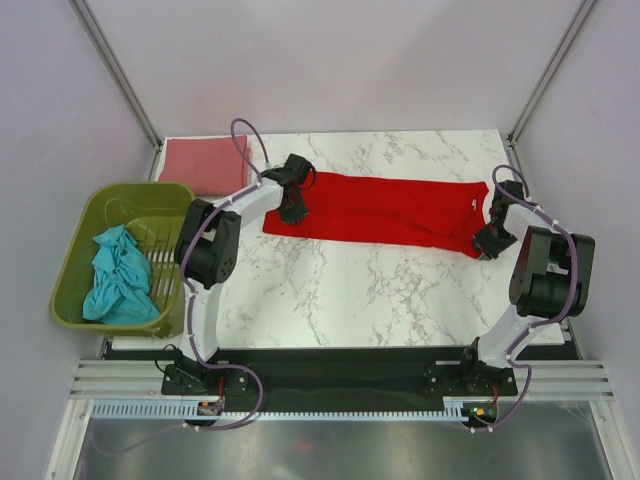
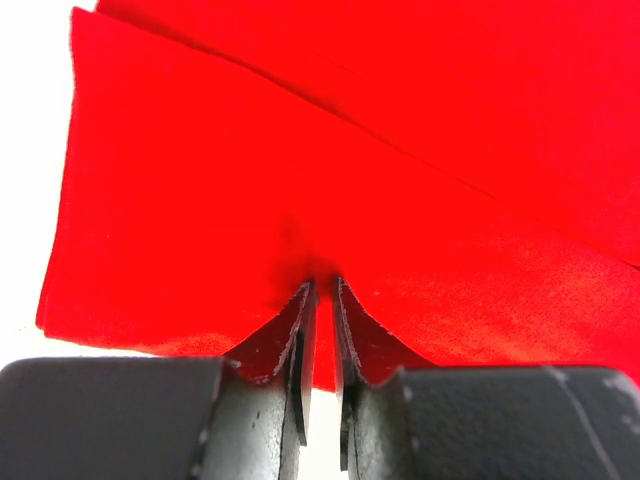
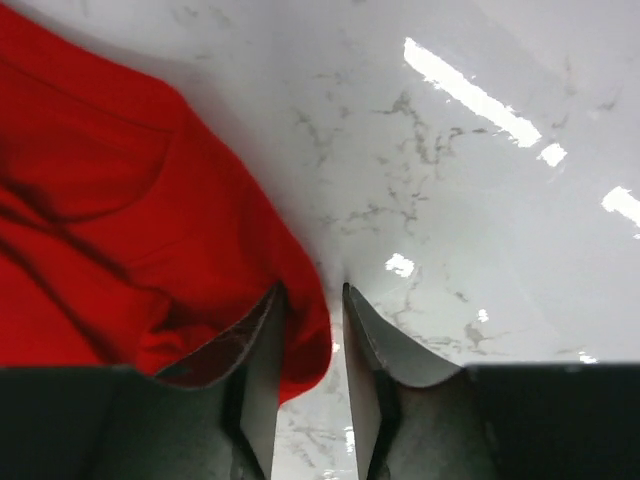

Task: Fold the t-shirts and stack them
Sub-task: Fold the tshirt

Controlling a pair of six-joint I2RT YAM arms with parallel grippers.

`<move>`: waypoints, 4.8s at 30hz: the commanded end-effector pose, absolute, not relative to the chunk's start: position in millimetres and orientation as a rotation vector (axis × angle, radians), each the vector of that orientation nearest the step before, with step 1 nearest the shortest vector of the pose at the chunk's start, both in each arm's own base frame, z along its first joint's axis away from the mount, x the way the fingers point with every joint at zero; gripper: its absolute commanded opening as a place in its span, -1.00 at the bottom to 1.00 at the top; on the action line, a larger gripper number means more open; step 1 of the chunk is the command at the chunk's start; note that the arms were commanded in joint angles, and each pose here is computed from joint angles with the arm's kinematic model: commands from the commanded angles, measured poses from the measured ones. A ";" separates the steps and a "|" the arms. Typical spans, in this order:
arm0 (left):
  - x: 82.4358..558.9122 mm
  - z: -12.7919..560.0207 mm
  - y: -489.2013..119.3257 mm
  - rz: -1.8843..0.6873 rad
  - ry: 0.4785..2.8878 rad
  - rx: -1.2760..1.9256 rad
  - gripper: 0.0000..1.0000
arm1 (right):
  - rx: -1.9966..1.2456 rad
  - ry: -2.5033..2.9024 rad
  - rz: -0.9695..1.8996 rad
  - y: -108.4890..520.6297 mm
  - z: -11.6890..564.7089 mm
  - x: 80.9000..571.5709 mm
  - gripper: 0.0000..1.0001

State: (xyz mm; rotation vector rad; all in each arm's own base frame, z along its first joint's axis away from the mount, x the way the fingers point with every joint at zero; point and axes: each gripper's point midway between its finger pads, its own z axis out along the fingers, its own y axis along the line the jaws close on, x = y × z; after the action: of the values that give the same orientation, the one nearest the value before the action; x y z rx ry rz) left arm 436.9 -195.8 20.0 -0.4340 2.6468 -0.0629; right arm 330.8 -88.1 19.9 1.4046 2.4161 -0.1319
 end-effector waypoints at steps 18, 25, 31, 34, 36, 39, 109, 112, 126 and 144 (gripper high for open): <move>361.1 27.3 -169.9 0.128 2.677 -0.353 -0.60 | 1.269 2.423 -0.489 -132.5 51.1 272.1 -0.38; 377.9 85.3 -199.6 -0.114 2.611 -0.282 -0.26 | 1.166 2.347 -0.123 -100.9 99.2 317.5 -0.20; 389.7 152.7 -254.9 -0.535 2.552 0.117 -0.07 | 0.947 2.401 0.110 -49.2 94.3 352.9 0.06; 380.4 186.8 -275.6 -0.746 2.480 0.271 0.00 | 0.910 2.380 0.243 -27.2 92.7 366.7 0.14; 372.2 201.5 -283.4 -0.835 2.443 0.338 0.06 | 0.907 2.360 0.279 -19.1 91.7 374.8 0.19; 361.4 202.5 -287.9 -0.904 2.434 0.367 0.13 | 0.948 2.340 0.331 -9.8 81.0 377.3 0.28; 348.0 180.9 -297.5 -1.057 2.484 0.333 0.15 | 0.774 2.235 0.733 68.0 64.9 505.4 -1.00; 349.1 181.2 -296.9 -1.053 2.482 0.330 0.15 | 0.775 2.238 0.749 73.1 64.5 506.9 -0.99; 351.1 166.1 -291.6 -0.988 2.507 0.326 0.18 | 0.693 2.194 0.726 73.9 125.4 511.7 -0.15; 355.6 95.0 -275.1 -0.796 2.676 0.210 0.18 | 0.917 2.439 0.287 27.3 95.7 412.6 -0.49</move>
State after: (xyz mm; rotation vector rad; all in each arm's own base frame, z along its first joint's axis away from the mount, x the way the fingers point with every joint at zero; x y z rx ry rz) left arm 352.8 -283.4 123.0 0.2446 2.6267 -0.8711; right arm 452.5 48.9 87.2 0.8586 2.3961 0.4813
